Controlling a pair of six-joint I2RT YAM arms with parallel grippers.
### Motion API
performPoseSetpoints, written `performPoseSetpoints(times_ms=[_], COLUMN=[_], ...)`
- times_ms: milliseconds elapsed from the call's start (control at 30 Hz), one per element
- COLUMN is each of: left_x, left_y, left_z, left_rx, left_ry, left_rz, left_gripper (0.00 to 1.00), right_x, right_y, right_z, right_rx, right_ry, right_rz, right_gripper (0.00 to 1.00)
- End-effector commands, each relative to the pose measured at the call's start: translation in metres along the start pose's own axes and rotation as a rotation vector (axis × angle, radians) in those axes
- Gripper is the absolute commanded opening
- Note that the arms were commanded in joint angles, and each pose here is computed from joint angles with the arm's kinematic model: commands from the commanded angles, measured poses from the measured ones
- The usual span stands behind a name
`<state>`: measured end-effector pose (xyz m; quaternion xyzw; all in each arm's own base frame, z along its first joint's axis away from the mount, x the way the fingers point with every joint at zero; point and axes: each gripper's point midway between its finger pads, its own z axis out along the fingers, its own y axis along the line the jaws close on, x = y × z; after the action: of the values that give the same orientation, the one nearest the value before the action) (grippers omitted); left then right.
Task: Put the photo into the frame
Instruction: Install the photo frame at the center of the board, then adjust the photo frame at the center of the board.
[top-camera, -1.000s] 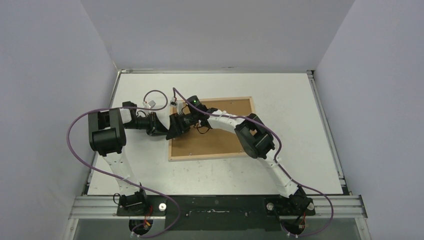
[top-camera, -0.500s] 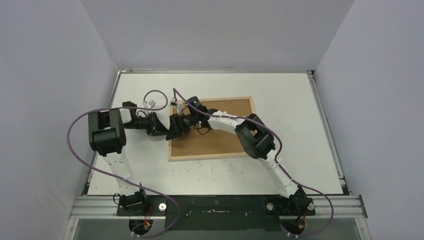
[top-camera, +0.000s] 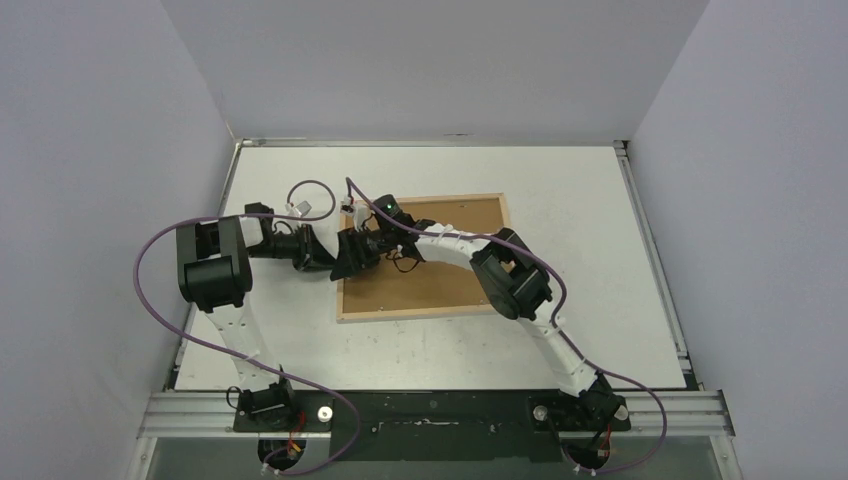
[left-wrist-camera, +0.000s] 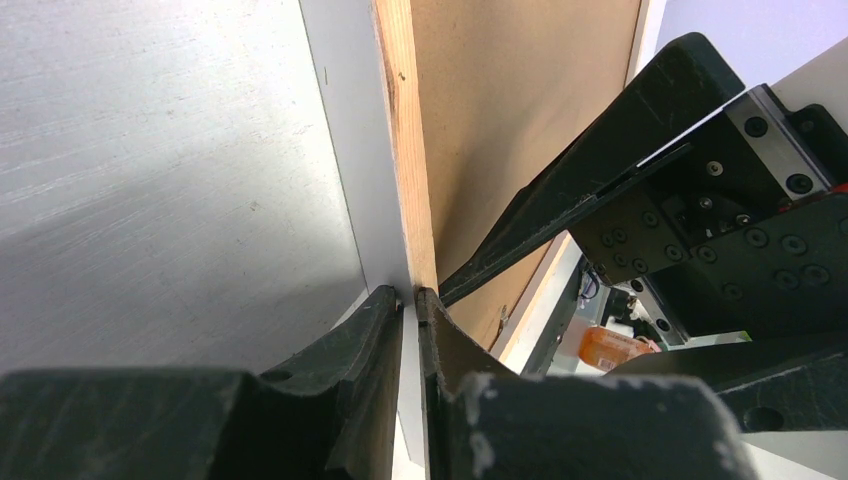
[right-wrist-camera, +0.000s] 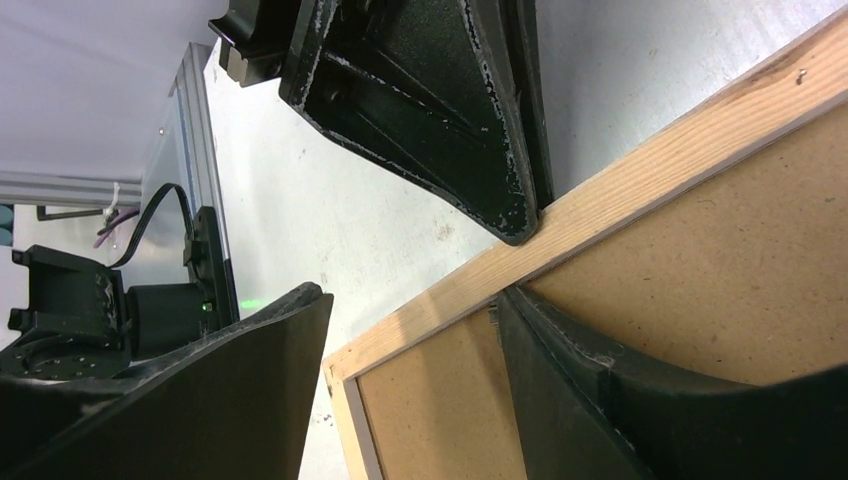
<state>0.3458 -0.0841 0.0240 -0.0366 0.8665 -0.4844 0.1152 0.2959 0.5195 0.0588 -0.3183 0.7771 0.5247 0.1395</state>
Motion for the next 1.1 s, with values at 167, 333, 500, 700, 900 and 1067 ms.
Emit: performPoseSetpoints(times_ms=[167,333,500,700,900,1067], left_x=[-0.030,-0.043,-0.062,-0.076,-0.068,-0.060], left_y=[-0.021,-0.026,-0.022,-0.019,-0.015,-0.011], left_z=[-0.027,-0.038,-0.039,-0.019,-0.001,0.007], left_rx=[0.033,0.023,-0.029,-0.067,-0.085,-0.108], left_ry=[-0.080,-0.107,-0.149,-0.140,-0.109,-0.089], left_rz=[0.057,0.071,0.113,0.148,0.154,0.158], left_gripper=[0.12,0.14,0.32,0.37,0.37,0.36], right_x=[-0.081,-0.085,-0.024,0.069,0.121,0.129], right_y=[0.044,0.016,-0.027,-0.026,-0.021,-0.024], right_z=[-0.058,-0.101,-0.169,-0.231,-0.233,-0.224], right_rx=[0.111,0.414,0.814,1.025,0.976,0.939], right_ry=[-0.263,-0.350,-0.407,-0.442,-0.446,-0.477], right_rz=[-0.085,0.007,0.261,0.495,0.677,0.744], right_gripper=[0.73,0.78,0.79,0.82,0.81,0.80])
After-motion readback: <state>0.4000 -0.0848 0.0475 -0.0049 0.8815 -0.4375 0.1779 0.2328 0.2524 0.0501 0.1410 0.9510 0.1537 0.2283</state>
